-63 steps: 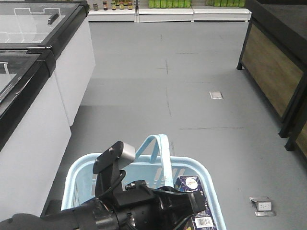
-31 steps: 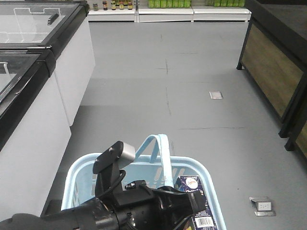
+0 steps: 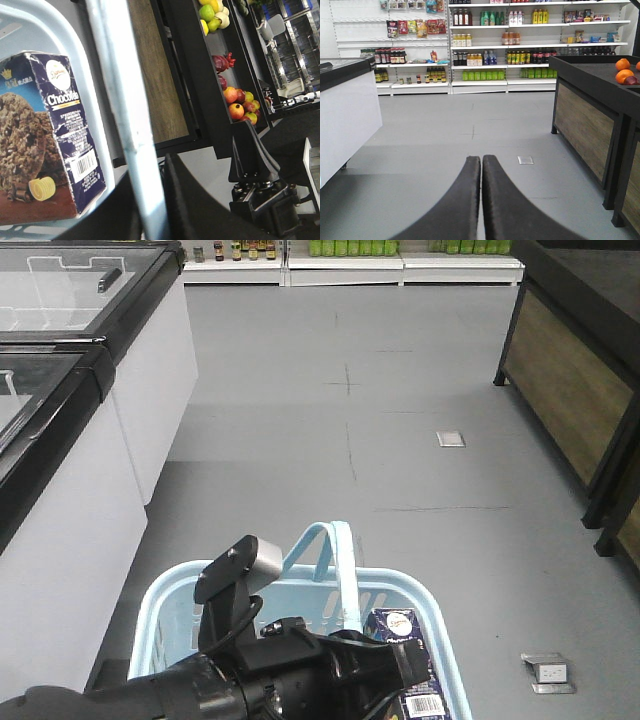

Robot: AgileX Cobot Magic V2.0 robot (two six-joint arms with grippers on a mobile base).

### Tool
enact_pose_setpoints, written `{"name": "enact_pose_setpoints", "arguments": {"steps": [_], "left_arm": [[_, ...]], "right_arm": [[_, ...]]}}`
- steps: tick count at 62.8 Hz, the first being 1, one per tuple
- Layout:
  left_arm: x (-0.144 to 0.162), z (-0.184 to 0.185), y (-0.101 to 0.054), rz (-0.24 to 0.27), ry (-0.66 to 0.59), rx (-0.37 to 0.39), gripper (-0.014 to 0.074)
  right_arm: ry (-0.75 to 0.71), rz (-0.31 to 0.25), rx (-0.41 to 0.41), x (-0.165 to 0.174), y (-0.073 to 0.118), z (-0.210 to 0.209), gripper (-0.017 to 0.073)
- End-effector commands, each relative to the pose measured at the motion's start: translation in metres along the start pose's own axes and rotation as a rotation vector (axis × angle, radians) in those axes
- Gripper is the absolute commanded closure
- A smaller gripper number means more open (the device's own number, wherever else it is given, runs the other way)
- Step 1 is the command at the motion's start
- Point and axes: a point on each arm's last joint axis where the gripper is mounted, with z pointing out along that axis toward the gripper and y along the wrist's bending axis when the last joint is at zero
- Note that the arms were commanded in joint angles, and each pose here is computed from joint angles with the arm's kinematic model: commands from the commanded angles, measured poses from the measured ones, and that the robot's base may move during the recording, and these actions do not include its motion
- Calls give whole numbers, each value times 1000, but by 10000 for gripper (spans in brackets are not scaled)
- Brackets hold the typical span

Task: Left arm holds basket, right arm returns cookies
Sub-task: 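Hold the basket with the left gripper while driving forward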

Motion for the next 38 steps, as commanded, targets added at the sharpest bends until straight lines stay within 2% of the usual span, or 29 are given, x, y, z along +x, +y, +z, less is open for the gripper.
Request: {"name": "enact_pose_setpoints", "arguments": {"steps": [1,38], "left_arm": [[-12,-13,-18,19,-73,71,599],[-8,-13,-18,20,-25,70,599]], "right_arm": [[-86,-9,-2,-7,0,-1,566],[-85,-9,-2,-7,0,-1,566]]}}
